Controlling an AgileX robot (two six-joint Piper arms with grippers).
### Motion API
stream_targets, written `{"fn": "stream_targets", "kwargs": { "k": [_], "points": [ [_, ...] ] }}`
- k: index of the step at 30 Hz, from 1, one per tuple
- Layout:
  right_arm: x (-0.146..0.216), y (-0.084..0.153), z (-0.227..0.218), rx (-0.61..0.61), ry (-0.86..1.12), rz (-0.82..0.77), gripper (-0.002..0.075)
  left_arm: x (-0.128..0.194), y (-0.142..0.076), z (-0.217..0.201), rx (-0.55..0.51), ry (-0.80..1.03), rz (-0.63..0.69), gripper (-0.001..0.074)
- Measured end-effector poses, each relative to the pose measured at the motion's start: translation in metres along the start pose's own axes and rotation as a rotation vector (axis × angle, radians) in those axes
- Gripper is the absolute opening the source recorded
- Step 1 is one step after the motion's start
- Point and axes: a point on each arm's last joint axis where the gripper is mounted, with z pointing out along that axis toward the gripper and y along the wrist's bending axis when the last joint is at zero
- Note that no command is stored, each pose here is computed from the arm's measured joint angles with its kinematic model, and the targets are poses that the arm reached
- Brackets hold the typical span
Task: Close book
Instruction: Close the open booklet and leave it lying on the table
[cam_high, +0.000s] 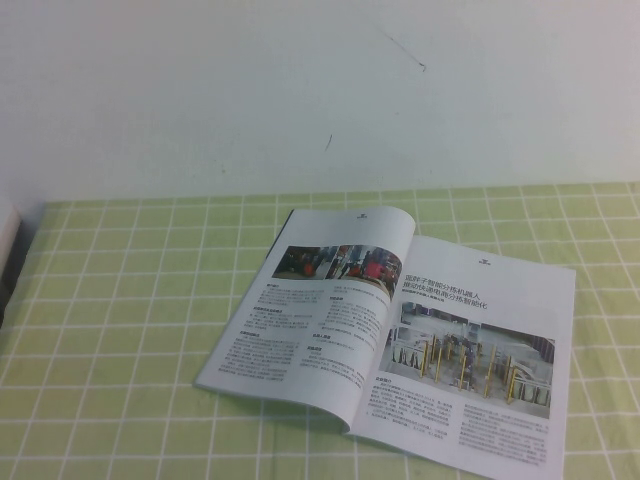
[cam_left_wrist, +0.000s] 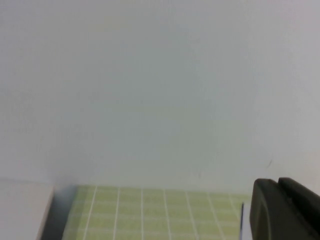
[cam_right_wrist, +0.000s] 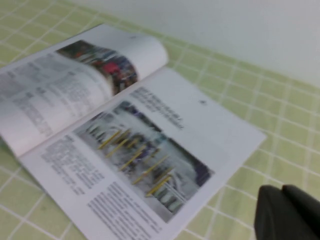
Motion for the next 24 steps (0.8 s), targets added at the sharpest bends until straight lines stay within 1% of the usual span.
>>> {"fn": "stream_targets", "kwargs": {
  "k": [4, 6, 7, 9, 11, 14, 16, 19, 22, 24],
  "points": [
    [-0.005, -0.004, 0.036, -0.137, 0.024, -0.021, -0.0003, -0.016, -0.004, 0.019, -0.032, 0.211, 0.108, -0.0004],
    [-0.005, -0.007, 0.056, -0.184, 0.038, -0.016, -0.0003, -0.016, -0.004, 0.030, -0.034, 0.277, 0.121, -0.0004],
    [-0.004, -0.008, 0.064, -0.202, 0.050, -0.009, -0.0003, -0.014, -0.006, 0.039, -0.027, 0.319, 0.099, -0.0004],
    [0.001, -0.011, 0.083, -0.244, 0.088, 0.024, -0.0003, -0.008, -0.009, 0.052, -0.006, 0.392, 0.013, -0.0004],
    [0.010, -0.013, 0.105, -0.294, 0.142, 0.076, -0.0003, -0.004, -0.013, 0.063, 0.031, 0.467, -0.047, -0.0004],
    [0.025, -0.012, 0.136, -0.357, 0.238, 0.138, -0.0003, 0.000, -0.024, 0.084, 0.125, 0.587, -0.098, -0.0004],
    [0.036, -0.008, 0.154, -0.377, 0.299, 0.152, -0.0003, -0.002, -0.031, 0.101, 0.199, 0.649, -0.095, -0.0004],
    [0.054, 0.001, 0.177, -0.386, 0.390, 0.134, -0.0003, -0.005, -0.039, 0.130, 0.282, 0.737, -0.079, -0.0004],
    [0.071, 0.009, 0.195, -0.375, 0.470, 0.101, -0.0003, -0.010, -0.044, 0.157, 0.329, 0.795, -0.074, -0.0004],
    [0.080, 0.012, 0.203, -0.352, 0.508, 0.078, -0.0003, -0.010, -0.045, 0.175, 0.335, 0.818, -0.077, -0.0004]
  ]
}}
